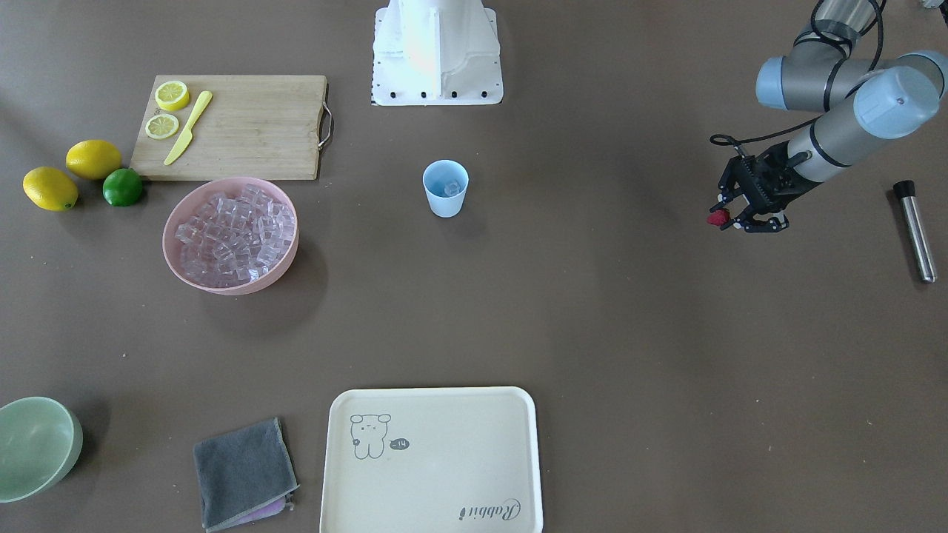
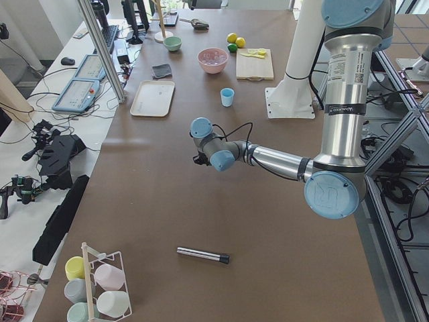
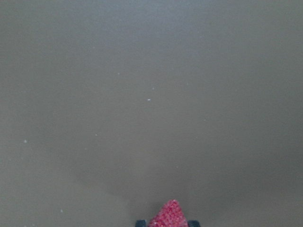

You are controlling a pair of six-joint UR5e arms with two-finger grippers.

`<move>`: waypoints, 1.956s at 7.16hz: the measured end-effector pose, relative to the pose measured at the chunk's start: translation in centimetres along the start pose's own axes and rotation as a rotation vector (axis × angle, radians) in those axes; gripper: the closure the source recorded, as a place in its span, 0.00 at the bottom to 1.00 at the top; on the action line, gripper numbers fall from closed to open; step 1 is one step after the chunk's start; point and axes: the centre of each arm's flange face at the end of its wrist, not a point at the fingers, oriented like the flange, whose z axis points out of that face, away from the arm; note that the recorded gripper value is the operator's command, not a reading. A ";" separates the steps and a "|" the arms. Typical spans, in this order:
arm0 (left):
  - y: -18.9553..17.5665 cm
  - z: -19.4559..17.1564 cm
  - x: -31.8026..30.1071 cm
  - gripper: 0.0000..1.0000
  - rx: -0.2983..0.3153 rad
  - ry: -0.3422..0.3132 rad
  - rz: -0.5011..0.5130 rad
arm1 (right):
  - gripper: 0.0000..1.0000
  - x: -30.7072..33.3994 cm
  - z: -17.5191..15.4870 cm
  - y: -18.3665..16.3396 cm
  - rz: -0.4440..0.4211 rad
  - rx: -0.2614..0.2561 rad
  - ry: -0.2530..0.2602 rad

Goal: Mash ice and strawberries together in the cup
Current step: 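Carry the strawberry with the left gripper over the blue cup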

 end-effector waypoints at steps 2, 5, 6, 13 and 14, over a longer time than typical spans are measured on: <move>-5.1 -3.6 -1.0 1.00 0.095 0.012 -0.029 | 0.00 -0.3 -0.1 0.1 -0.001 -0.009 -0.031; -13.0 -7.6 1.4 1.00 0.207 0.058 -0.118 | 0.00 -0.8 -0.1 -0.1 -0.011 -0.011 -0.047; -16.0 -8.2 2.3 1.00 0.234 0.075 -0.143 | 0.00 -1.0 -0.1 -0.2 -0.016 -0.009 -0.047; -29.3 -0.4 15.4 1.00 0.338 0.149 -0.218 | 0.00 -1.9 0.1 -0.5 -0.038 -0.001 -0.037; -30.1 1.5 17.9 1.00 0.357 0.145 -0.221 | 0.00 -1.8 0.1 -0.5 -0.039 0.001 -0.031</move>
